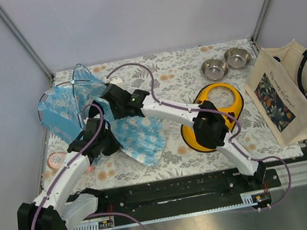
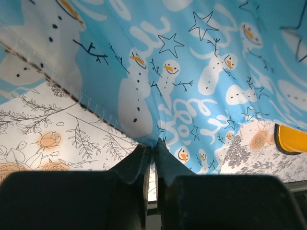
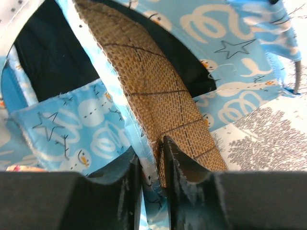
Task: Set up the pet tent
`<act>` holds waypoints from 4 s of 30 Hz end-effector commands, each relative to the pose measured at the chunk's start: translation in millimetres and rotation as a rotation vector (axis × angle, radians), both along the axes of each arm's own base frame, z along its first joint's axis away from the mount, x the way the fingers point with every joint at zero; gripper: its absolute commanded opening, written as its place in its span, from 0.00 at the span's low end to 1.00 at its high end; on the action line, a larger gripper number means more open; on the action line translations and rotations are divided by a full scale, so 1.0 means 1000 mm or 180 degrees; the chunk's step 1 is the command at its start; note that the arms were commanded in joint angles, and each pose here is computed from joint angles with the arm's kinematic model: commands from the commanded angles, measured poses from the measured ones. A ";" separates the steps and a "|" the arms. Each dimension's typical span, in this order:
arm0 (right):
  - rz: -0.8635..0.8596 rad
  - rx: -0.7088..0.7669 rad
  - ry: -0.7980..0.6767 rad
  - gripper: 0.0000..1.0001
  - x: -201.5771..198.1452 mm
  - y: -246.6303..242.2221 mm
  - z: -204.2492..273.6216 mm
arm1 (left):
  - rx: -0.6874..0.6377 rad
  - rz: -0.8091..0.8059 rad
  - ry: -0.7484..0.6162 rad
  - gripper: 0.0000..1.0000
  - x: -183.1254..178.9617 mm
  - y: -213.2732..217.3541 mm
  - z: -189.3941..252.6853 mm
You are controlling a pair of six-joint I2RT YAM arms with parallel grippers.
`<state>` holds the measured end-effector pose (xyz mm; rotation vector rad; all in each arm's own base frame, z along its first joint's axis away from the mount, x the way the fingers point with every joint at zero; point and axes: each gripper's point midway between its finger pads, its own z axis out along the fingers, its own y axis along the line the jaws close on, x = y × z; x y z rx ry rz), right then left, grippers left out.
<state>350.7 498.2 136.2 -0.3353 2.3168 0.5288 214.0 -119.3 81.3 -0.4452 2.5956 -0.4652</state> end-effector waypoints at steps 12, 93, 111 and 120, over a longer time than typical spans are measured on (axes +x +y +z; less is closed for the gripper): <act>0.0070 0.0014 -0.0270 0.80 0.013 -0.022 0.029 | -0.0121 0.0238 -0.0479 0.64 0.024 0.004 0.033; 0.0451 -0.0284 -0.0027 0.57 0.027 0.018 -0.043 | -0.0804 0.2023 -0.0791 0.00 0.099 0.058 0.060; 0.0813 0.0461 -0.0564 0.97 0.001 0.004 0.061 | -0.0620 0.2075 -0.0556 0.00 0.090 0.067 0.039; 0.0731 0.0729 -0.0697 0.99 -0.002 -0.001 0.066 | -0.0568 0.2030 -0.0494 0.00 0.090 0.067 0.034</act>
